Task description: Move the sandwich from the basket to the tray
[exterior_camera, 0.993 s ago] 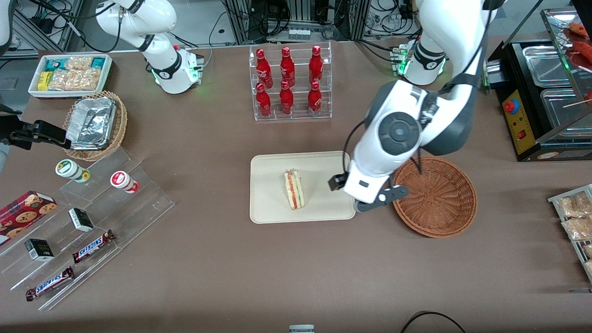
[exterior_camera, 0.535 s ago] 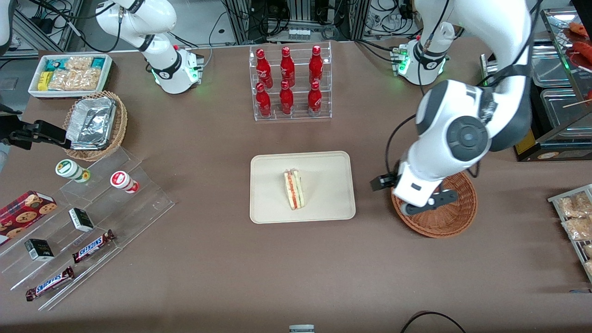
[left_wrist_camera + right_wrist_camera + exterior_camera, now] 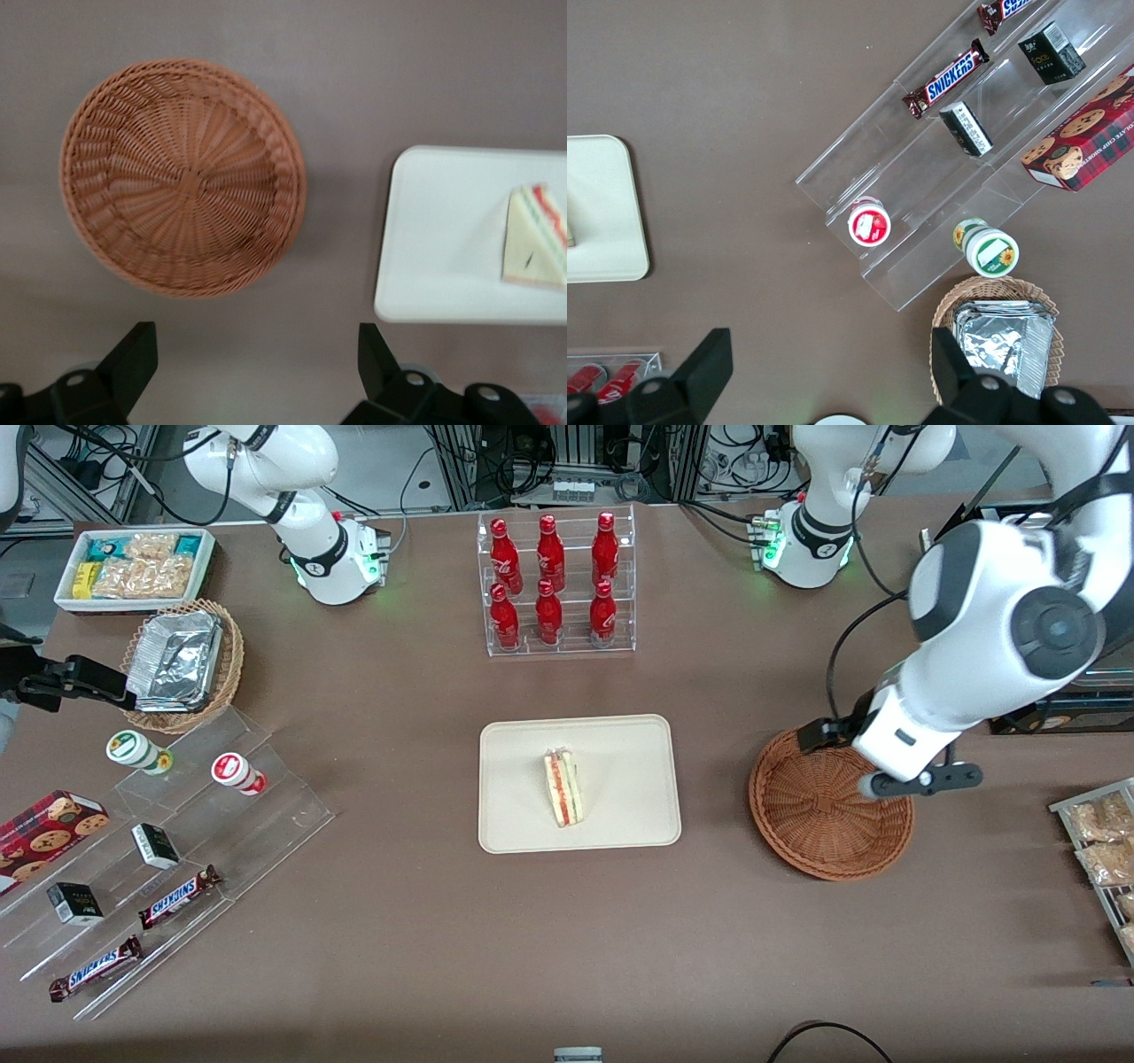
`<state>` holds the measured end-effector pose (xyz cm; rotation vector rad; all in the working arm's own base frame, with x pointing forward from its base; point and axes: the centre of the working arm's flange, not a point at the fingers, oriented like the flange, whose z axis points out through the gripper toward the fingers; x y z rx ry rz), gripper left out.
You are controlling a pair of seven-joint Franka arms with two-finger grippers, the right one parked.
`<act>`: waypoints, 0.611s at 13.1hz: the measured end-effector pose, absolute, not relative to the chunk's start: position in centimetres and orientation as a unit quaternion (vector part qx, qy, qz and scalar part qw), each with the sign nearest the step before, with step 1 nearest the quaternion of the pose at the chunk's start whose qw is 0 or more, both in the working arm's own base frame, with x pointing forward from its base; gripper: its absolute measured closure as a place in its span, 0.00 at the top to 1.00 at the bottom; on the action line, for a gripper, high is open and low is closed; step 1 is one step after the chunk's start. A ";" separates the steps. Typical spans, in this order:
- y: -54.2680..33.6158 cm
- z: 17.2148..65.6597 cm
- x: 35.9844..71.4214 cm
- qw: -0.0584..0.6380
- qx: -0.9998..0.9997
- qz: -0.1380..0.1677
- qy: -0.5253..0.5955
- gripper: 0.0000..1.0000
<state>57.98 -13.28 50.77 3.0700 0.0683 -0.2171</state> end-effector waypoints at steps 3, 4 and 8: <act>-9.5 52.6 56.3 0.042 0.996 -0.072 -0.034 1.00; -8.2 53.4 55.7 0.044 0.995 -0.073 -0.050 1.00; -4.1 57.8 53.0 0.039 0.992 -0.067 -0.097 1.00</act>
